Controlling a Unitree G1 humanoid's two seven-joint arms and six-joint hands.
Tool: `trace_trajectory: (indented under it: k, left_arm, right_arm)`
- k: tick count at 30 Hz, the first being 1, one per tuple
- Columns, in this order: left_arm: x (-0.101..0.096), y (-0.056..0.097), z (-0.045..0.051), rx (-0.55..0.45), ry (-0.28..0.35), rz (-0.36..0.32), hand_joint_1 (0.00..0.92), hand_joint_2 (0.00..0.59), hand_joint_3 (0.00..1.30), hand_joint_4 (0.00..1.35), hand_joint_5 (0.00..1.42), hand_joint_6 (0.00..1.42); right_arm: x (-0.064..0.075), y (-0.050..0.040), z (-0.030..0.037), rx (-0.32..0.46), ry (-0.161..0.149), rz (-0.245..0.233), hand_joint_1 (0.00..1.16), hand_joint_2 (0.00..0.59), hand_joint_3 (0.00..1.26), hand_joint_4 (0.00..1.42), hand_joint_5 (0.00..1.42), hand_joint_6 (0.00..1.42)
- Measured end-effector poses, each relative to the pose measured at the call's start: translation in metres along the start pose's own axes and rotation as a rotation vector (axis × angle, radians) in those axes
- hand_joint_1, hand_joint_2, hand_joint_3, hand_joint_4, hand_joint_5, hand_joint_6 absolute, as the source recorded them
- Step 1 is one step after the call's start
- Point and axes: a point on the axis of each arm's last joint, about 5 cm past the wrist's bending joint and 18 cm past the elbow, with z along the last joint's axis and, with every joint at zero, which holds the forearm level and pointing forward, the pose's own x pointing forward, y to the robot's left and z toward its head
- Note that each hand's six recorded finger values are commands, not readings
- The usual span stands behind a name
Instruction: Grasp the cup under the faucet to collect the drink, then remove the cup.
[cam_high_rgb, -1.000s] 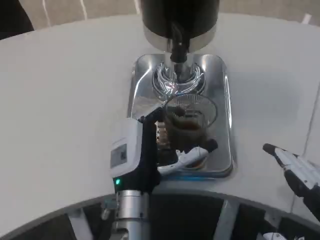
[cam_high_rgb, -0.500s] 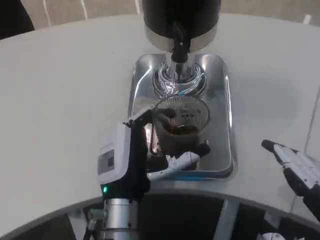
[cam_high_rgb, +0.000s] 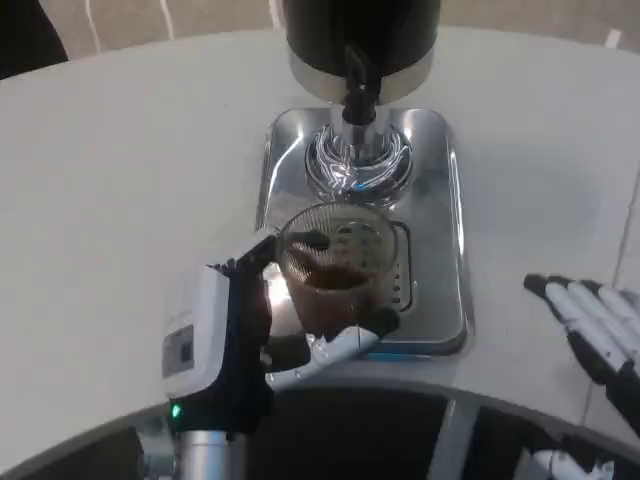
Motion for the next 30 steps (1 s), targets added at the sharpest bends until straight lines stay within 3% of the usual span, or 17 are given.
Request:
trace_trajectory:
  k: [6, 13, 16, 22, 26, 30]
  left_arm:
    - [-0.004, 0.014, 0.0085, -0.016, -0.071, -0.056, 0.672, 0.088, 1.11, 1.23, 1.42, 1.42]
    - [-0.013, 0.029, 0.0155, -0.021, -0.118, -0.062, 0.670, 0.090, 1.11, 1.23, 1.42, 1.42]
    - [-0.017, 0.034, 0.0188, -0.010, -0.153, -0.090, 0.670, 0.091, 1.11, 1.23, 1.42, 1.42]
    - [-0.027, 0.044, 0.0240, -0.003, -0.175, -0.127, 0.670, 0.091, 1.11, 1.23, 1.42, 1.42]
    - [-0.034, 0.047, 0.0265, -0.015, -0.177, -0.174, 0.669, 0.092, 1.11, 1.21, 1.42, 1.42]
    - [-0.035, 0.049, 0.0287, -0.018, -0.187, -0.202, 0.665, 0.096, 1.11, 1.23, 1.42, 1.42]
  right_arm:
    - [0.005, 0.0010, -0.0021, -0.058, -0.043, -0.068, 0.12, 0.436, 0.00, 0.00, 0.00, 0.00]
    - [0.003, 0.0118, -0.0018, -0.077, -0.068, -0.048, 0.15, 0.455, 0.00, 0.00, 0.00, 0.00]
    - [0.000, 0.0151, -0.0016, -0.089, -0.096, -0.068, 0.15, 0.457, 0.00, 0.00, 0.00, 0.00]
    - [-0.015, 0.0213, -0.0059, -0.114, -0.087, -0.055, 0.17, 0.477, 0.00, 0.00, 0.00, 0.00]
    - [-0.020, 0.0231, -0.0042, -0.120, -0.105, -0.052, 0.19, 0.511, 0.00, 0.00, 0.00, 0.00]
    - [-0.022, 0.0237, -0.0020, -0.110, -0.128, -0.094, 0.19, 0.528, 0.00, 0.00, 0.00, 0.00]
